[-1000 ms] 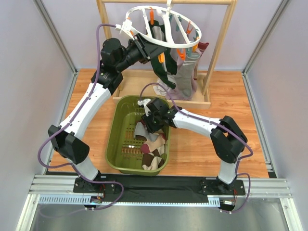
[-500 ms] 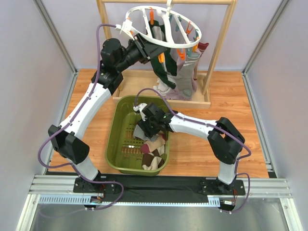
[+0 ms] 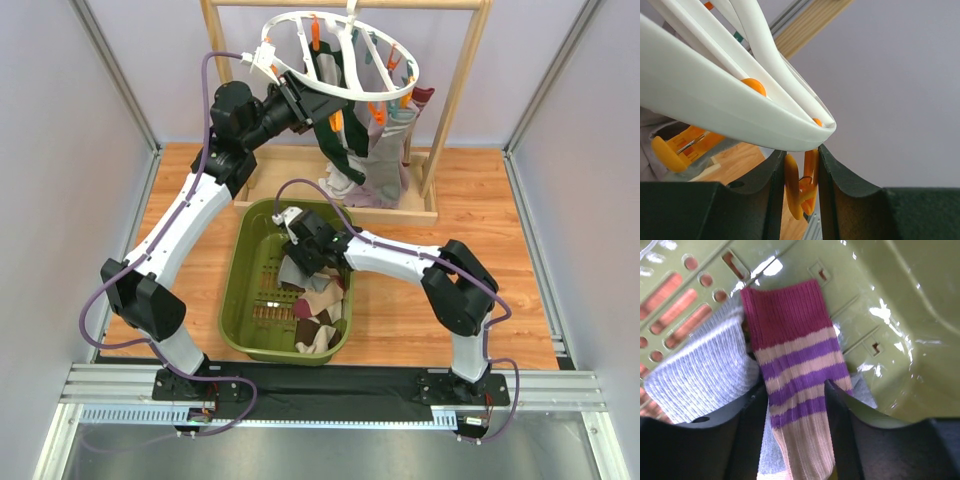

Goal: Clip the socks to the hanger
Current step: Pick up the sock from the bin.

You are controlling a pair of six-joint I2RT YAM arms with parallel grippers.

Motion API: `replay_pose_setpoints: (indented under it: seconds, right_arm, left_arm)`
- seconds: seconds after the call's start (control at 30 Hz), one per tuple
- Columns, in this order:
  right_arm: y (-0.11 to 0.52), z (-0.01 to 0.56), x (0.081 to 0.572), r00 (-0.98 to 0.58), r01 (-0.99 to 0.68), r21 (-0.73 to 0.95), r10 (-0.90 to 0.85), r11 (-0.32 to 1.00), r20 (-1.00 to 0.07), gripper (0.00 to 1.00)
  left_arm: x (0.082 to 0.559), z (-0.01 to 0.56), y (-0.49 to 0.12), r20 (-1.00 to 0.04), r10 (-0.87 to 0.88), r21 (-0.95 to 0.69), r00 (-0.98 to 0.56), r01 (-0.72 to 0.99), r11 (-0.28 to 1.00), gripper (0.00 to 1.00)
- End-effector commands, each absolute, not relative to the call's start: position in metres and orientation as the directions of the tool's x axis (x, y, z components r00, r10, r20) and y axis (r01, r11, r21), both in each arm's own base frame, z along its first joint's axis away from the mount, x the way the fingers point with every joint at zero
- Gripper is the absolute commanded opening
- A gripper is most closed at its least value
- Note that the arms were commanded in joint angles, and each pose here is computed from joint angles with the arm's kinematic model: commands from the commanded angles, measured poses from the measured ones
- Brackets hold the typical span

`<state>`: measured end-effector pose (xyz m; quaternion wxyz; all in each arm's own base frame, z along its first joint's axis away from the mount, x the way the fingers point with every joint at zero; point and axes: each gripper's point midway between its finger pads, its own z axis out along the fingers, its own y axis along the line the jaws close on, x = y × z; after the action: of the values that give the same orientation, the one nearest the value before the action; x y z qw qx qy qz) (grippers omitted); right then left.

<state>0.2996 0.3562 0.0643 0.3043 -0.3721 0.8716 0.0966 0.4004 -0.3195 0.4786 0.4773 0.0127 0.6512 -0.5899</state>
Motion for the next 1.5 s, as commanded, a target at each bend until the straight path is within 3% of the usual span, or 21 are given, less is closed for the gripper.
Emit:
replay_pose_setpoints:
  seconds: [0.0, 0.13, 0.27, 0.47, 0.5, 0.53, 0.57, 0.73, 0.87, 1.13, 1.3, 1.47]
  right_arm:
    - [0.380, 0.089, 0.319, -0.477, -0.715, -0.064, -0.553, 0.696, -0.683, 0.52]
    - [0.390, 0.084, 0.324, -0.478, -0.723, -0.050, -0.552, 0.689, -0.683, 0.53]
    - [0.400, 0.083, 0.329, -0.475, -0.735, -0.028, -0.544, 0.678, -0.691, 0.44]
    - [0.404, 0.076, 0.335, -0.491, -0.740, -0.002, -0.543, 0.672, -0.682, 0.38]
    - [0.404, 0.076, 0.335, -0.493, -0.740, 0.001, -0.541, 0.672, -0.681, 0.33]
    - [0.403, 0.075, 0.335, -0.494, -0.743, 0.006, -0.543, 0.670, -0.679, 0.22]
    - [0.402, 0.076, 0.336, -0.498, -0.739, 0.008, -0.538, 0.674, -0.680, 0.01]
    - [0.379, 0.135, 0.328, -0.445, -0.733, 0.117, -0.343, 0.670, -0.827, 0.00]
    - [0.354, 0.230, 0.294, -0.362, -0.809, 0.235, -0.142, 0.538, -0.921, 0.00]
    - [0.312, 0.323, 0.264, -0.347, -0.852, 0.326, 0.022, 0.410, -0.937, 0.00]
    - [0.297, 0.371, 0.254, -0.376, -0.885, 0.407, 0.168, 0.226, -0.911, 0.00]
    - [0.276, 0.397, 0.266, -0.536, -0.819, 0.569, 0.256, 0.077, -0.805, 0.00]
  left_arm:
    - [0.386, 0.499, -0.313, -0.636, -0.558, -0.746, -0.534, 0.610, 0.267, 0.00]
    - [0.385, 0.500, -0.312, -0.637, -0.556, -0.745, -0.533, 0.611, 0.267, 0.00]
    - [0.385, 0.498, -0.312, -0.635, -0.556, -0.748, -0.535, 0.606, 0.271, 0.00]
    - [0.386, 0.498, -0.313, -0.634, -0.557, -0.748, -0.537, 0.608, 0.265, 0.00]
    - [0.386, 0.498, -0.313, -0.632, -0.558, -0.750, -0.538, 0.607, 0.263, 0.00]
    - [0.387, 0.497, -0.314, -0.631, -0.556, -0.751, -0.541, 0.606, 0.263, 0.00]
    - [0.387, 0.497, -0.314, -0.630, -0.557, -0.751, -0.541, 0.606, 0.262, 0.00]
    - [0.382, 0.503, -0.314, -0.626, -0.555, -0.750, -0.547, 0.616, 0.239, 0.00]
    - [0.376, 0.507, -0.315, -0.623, -0.550, -0.748, -0.556, 0.628, 0.213, 0.00]
    - [0.364, 0.517, -0.316, -0.623, -0.543, -0.737, -0.564, 0.656, 0.164, 0.00]
    - [0.355, 0.523, -0.319, -0.628, -0.523, -0.721, -0.576, 0.684, 0.113, 0.00]
    - [0.345, 0.533, -0.320, -0.611, -0.518, -0.704, -0.599, 0.711, 0.008, 0.00]
